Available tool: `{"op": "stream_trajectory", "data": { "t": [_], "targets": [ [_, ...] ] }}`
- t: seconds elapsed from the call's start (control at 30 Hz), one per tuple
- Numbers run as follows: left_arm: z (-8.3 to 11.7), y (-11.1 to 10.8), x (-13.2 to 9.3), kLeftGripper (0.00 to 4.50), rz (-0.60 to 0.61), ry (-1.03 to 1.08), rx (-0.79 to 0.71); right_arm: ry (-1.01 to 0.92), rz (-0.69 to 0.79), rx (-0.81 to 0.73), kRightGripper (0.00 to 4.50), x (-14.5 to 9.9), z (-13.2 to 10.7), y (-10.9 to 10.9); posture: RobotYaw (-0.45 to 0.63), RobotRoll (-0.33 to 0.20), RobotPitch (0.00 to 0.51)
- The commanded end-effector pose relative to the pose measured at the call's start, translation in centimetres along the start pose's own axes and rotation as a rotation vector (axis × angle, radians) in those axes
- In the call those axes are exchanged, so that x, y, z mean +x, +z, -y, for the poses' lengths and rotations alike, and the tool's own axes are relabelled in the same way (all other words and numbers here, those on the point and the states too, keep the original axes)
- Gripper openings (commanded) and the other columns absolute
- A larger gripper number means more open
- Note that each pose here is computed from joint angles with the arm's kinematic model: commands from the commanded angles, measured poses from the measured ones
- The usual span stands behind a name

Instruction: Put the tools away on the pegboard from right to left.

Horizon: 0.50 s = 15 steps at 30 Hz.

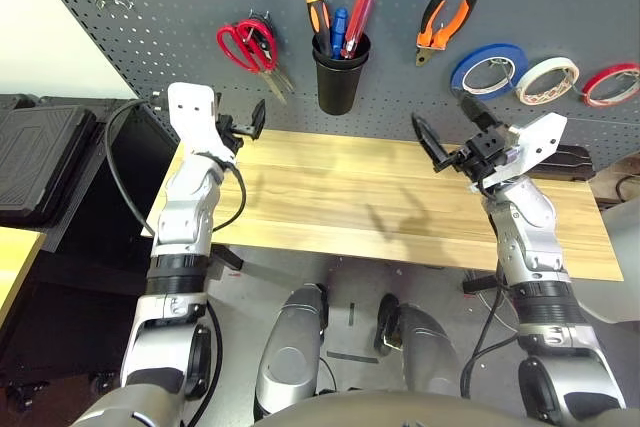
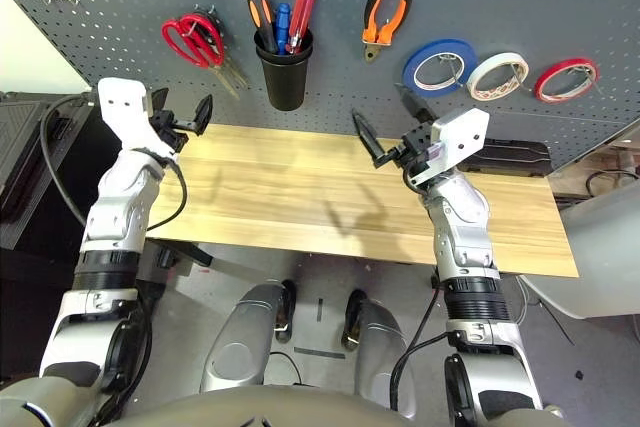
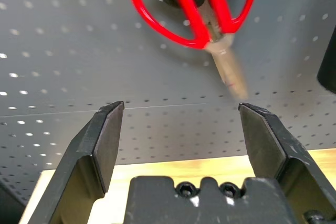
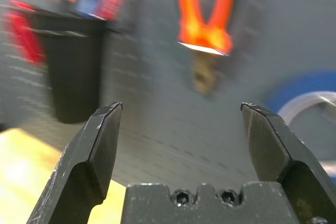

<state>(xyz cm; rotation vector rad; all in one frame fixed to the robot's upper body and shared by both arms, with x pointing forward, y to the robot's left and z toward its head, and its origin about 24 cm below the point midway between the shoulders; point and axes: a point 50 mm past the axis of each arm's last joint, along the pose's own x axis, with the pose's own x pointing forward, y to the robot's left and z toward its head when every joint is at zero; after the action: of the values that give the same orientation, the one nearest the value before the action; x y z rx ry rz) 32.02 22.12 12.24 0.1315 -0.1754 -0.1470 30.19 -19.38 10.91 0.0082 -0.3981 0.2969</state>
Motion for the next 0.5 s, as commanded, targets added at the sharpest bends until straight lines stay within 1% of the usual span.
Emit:
{"op": "stream_trajectory", "data": {
  "t": [0.03,0.2,0.33,0.5],
  "targets": [
    [-0.9,-0.4,-0.8,4.47,0.013,0.001,0.041,-0.143,-0.063,-0.005,4.5,-0.6,1.3,-1.3,0.21,0.0,0.127],
    [-2.4,-1.4,-1.7,4.47,0.023,0.03,0.055,-0.348,-0.135,-0.028,4.5,-1.3,3.4,-2.9,0.2,0.0,0.111],
    [-3.1,-2.0,-2.4,4.47,0.07,0.061,0.049,-0.408,-0.16,-0.057,4.5,-2.3,4.5,-3.8,0.19,0.0,0.101],
    [-3.7,-3.2,-3.2,4.47,0.061,0.066,0.056,-0.462,-0.175,-0.08,4.5,-3.2,5.6,-4.5,0.18,0.0,0.095]
  ]
}}
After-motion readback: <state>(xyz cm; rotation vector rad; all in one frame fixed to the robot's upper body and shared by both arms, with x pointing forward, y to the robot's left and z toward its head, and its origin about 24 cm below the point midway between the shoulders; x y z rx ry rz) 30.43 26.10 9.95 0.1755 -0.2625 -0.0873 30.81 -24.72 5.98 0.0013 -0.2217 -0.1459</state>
